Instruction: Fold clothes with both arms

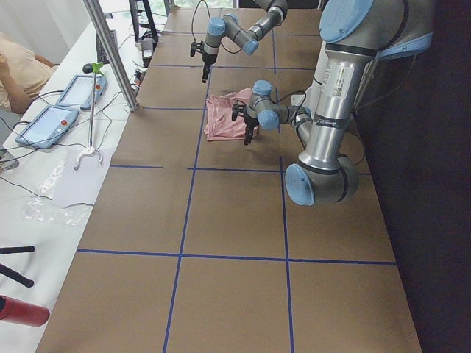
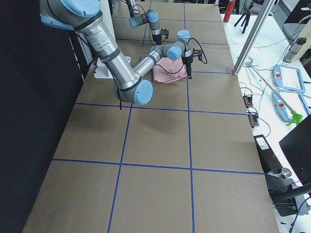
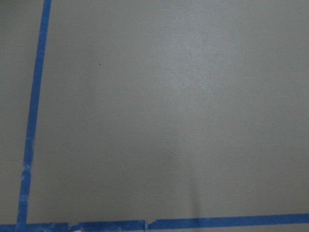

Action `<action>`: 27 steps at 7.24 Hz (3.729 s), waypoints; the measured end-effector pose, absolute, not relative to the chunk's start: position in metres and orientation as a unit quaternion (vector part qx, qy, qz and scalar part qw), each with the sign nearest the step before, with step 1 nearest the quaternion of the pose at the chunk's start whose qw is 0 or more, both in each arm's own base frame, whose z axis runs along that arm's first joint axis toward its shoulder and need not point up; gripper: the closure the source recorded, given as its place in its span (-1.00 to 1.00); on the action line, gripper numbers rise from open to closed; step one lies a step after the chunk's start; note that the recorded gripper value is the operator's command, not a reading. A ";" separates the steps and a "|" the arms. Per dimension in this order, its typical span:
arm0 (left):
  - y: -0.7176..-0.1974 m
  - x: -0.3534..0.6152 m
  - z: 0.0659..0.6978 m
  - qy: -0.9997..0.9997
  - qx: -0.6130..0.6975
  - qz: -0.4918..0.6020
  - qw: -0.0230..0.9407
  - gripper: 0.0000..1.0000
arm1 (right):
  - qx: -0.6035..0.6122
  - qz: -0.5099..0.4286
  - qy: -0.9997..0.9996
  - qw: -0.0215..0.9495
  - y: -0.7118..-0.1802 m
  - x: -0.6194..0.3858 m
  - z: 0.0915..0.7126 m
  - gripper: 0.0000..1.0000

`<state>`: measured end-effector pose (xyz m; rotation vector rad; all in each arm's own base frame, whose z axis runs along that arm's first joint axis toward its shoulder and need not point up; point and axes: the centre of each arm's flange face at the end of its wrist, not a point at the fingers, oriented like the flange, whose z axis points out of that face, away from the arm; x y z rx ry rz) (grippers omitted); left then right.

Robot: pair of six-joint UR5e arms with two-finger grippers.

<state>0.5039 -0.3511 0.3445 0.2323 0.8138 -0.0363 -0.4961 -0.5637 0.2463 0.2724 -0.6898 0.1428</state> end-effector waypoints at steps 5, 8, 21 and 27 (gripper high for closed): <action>-0.427 0.395 0.355 0.363 0.186 0.043 0.912 -1.00 | 0.133 0.042 -0.347 0.927 -0.561 -0.435 0.271 -1.00; -0.507 0.247 0.370 0.337 0.233 0.127 0.903 -1.00 | 0.126 -0.036 -0.346 0.929 -0.587 -0.318 0.337 -1.00; -0.448 -0.069 0.633 0.416 0.122 0.085 0.897 -1.00 | 0.017 -0.002 -0.356 0.935 -0.447 0.039 0.644 -1.00; -0.431 -0.067 0.652 0.419 0.105 0.079 0.899 -1.00 | 0.011 0.001 -0.357 0.934 -0.443 0.039 0.649 -1.00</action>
